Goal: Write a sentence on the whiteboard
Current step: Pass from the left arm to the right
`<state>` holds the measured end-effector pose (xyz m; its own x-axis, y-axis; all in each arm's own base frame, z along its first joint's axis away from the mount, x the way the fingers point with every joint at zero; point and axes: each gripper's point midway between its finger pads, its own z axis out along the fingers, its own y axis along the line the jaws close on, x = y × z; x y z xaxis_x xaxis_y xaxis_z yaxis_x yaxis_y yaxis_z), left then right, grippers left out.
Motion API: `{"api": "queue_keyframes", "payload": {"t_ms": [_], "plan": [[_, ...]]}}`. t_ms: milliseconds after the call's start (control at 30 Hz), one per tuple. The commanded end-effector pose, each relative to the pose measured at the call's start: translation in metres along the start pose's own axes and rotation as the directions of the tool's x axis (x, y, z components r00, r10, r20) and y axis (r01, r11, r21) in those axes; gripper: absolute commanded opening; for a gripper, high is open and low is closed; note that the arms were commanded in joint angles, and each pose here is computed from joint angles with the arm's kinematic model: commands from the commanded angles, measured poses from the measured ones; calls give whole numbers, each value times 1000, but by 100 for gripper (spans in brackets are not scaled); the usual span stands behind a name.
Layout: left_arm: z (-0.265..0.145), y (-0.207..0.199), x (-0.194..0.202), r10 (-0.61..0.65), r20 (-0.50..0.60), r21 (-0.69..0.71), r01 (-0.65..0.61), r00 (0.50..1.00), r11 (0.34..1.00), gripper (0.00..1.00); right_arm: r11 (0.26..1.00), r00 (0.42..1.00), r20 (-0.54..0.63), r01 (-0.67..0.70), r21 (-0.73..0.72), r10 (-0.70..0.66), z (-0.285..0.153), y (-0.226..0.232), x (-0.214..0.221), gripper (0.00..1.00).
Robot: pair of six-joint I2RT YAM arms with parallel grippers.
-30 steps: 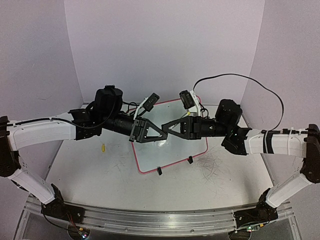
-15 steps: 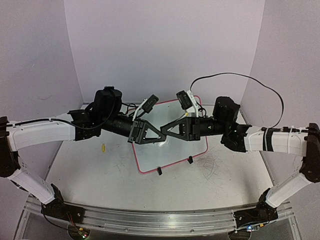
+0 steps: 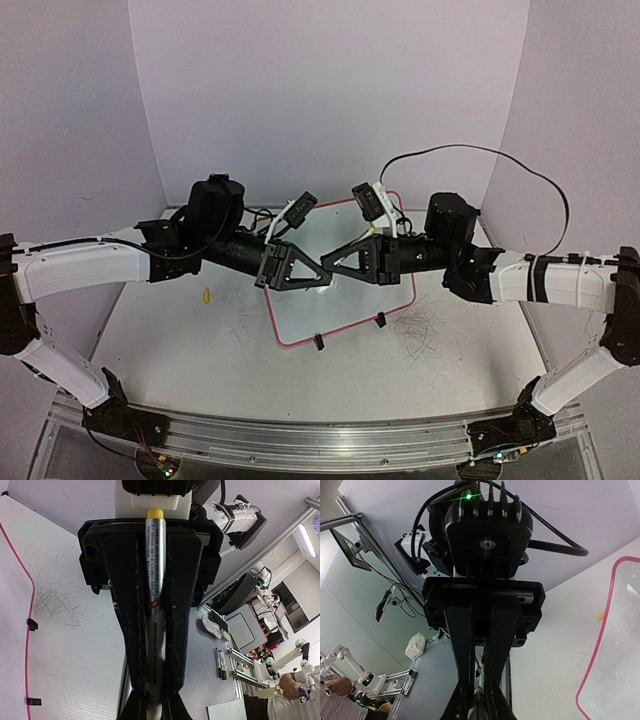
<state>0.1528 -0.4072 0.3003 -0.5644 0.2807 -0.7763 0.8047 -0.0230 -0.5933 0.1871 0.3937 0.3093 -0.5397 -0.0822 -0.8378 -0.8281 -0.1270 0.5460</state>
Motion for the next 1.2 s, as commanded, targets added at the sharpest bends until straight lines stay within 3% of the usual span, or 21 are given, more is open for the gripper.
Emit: {"api": "queue_keyframes", "payload": {"t_ms": [0, 33, 100, 367, 467, 533, 633, 800, 1167], "plan": [[-11, -18, -22, 101, 79, 2, -101, 992, 995, 0, 997, 998, 7, 57, -53, -57, 1, 28, -9, 9], [-12, -17, -22, 103, 82, -3, -103, 991, 995, 0, 997, 998, 10, 63, -51, -62, 0, 28, -10, 10], [-12, -17, -22, 103, 82, -3, -103, 991, 995, 0, 996, 997, 11, 74, -52, -74, -1, 29, -9, 0], [-14, -18, -20, 106, 84, -10, -105, 991, 994, 0, 992, 994, 22, 112, -56, -111, -6, 37, -9, 0], [-13, -17, -18, 106, 76, -5, -106, 991, 994, 0, 992, 994, 11, 108, -63, -108, -5, 38, -9, 18], [-12, -17, -16, 102, 66, 2, -102, 993, 995, 0, 991, 994, -4, 107, -78, -108, -4, 39, -7, 21], [-10, -17, -13, 94, 53, 12, -95, 994, 995, 0, 990, 994, -10, 108, -87, -110, -4, 40, -6, 18], [-11, -18, -12, 92, 48, 16, -93, 995, 996, 0, 990, 993, -4, 114, -81, -115, -4, 40, -9, 0], [-10, -17, -3, 79, 6, 23, -79, 997, 997, 1, 989, 991, -29, 129, -71, -131, -3, 39, -9, 0]]}}
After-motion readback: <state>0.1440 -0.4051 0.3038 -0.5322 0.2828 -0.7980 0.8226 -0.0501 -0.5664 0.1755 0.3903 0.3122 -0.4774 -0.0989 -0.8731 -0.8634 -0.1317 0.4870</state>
